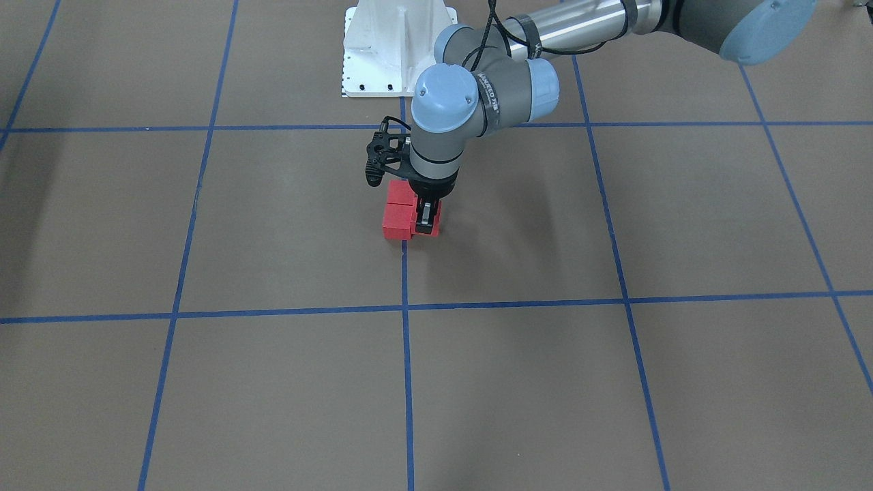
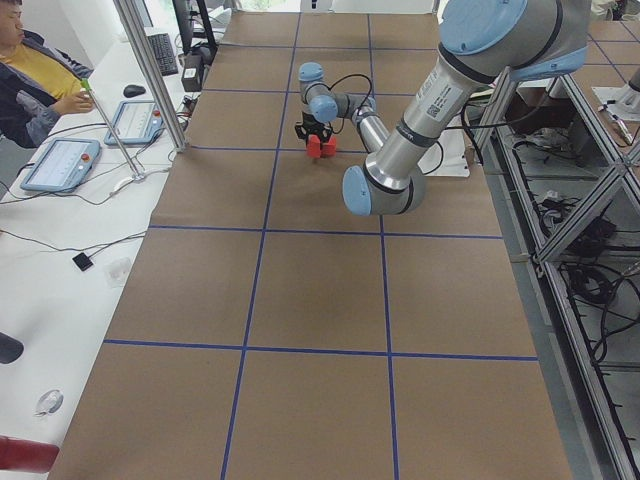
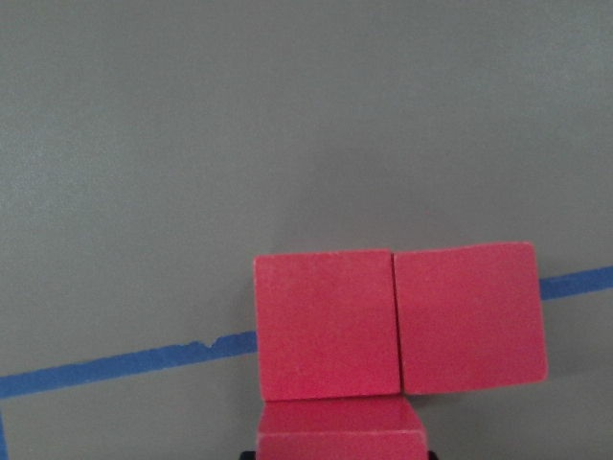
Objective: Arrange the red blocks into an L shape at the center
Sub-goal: 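Lower the cube beside the far cube, forming an L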
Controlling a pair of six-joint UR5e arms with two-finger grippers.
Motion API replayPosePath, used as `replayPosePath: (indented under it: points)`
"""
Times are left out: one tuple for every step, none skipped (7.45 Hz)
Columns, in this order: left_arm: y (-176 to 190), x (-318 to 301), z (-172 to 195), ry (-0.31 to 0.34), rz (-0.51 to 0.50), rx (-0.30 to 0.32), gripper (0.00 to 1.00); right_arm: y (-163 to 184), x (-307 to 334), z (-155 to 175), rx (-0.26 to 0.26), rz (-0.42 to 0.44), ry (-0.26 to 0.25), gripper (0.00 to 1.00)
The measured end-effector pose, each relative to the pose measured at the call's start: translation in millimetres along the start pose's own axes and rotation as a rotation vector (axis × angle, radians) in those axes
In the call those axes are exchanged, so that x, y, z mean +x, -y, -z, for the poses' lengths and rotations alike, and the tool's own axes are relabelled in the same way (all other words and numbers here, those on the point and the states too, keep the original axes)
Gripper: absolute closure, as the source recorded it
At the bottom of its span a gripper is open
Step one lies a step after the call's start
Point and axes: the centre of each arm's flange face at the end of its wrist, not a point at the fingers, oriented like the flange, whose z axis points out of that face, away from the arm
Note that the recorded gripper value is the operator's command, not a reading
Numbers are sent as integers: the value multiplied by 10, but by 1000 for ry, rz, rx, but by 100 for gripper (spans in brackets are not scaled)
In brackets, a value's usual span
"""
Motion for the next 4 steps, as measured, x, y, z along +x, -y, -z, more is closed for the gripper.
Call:
replayPosePath:
  points:
    - [6, 13, -14, -3, -1, -1, 55, 0, 0, 0, 1, 0, 0, 0]
    - [11, 22, -23, -4, -1, -1, 54, 1, -1, 1, 1, 1, 0, 0]
    - [15, 28, -29, -5, -2, -2, 54, 2, -1, 2, 2, 1, 0, 0]
    - [16, 30, -33, -5, -2, -3, 54, 4, -2, 3, 2, 2, 0, 0]
